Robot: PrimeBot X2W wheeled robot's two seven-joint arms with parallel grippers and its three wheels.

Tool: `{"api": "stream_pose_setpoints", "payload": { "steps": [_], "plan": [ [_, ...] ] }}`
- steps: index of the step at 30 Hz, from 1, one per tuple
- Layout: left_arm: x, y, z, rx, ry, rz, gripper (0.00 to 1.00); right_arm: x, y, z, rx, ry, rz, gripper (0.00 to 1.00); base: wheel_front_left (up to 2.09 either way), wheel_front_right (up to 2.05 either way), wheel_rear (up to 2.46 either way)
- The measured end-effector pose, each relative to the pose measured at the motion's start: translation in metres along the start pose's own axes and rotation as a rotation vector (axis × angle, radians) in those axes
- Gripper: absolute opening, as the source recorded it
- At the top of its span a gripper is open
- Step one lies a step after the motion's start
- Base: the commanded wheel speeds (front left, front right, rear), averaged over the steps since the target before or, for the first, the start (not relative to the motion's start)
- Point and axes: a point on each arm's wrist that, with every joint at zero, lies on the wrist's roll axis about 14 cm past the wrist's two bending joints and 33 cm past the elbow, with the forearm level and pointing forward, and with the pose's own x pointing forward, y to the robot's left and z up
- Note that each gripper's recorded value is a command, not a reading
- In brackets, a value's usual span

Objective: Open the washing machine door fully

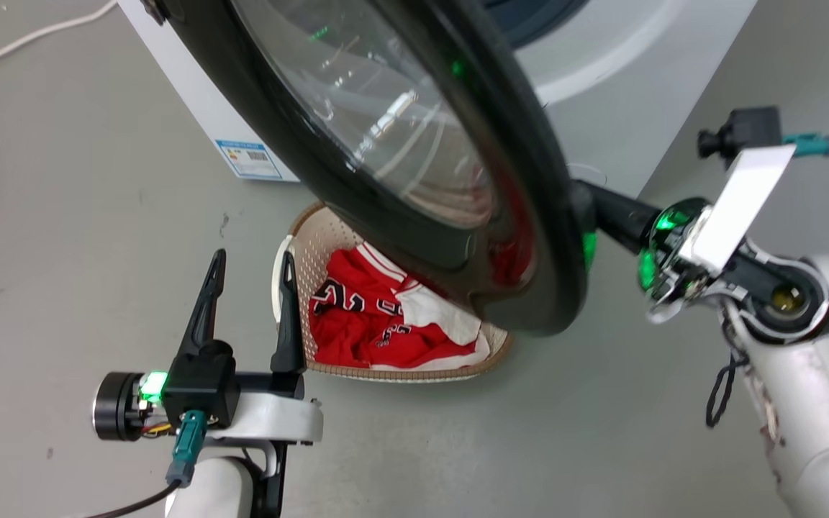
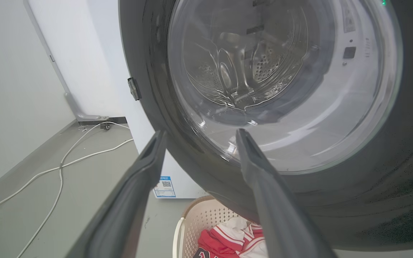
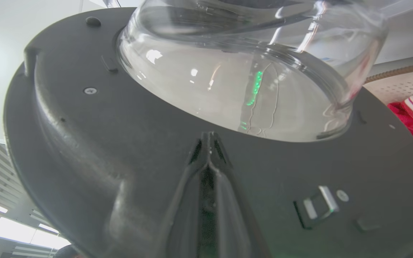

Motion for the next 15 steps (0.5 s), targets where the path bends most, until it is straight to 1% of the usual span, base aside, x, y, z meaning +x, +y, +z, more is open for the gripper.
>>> {"api": "stream_pose_setpoints", "payload": {
  "steps": [9, 15],
  "plan": [
    [-0.016, 0.005, 0.010, 0.002, -0.015, 0.015, 1.00, -0.002, 0.027, -0.054, 0.044, 0.087, 0.080, 0.00, 0.00, 0.00, 0.00],
    [-0.024, 0.008, 0.014, 0.003, -0.022, 0.022, 1.00, -0.001, 0.036, -0.090, 0.079, 0.161, 0.112, 0.00, 0.00, 0.00, 0.00]
  ]
}}
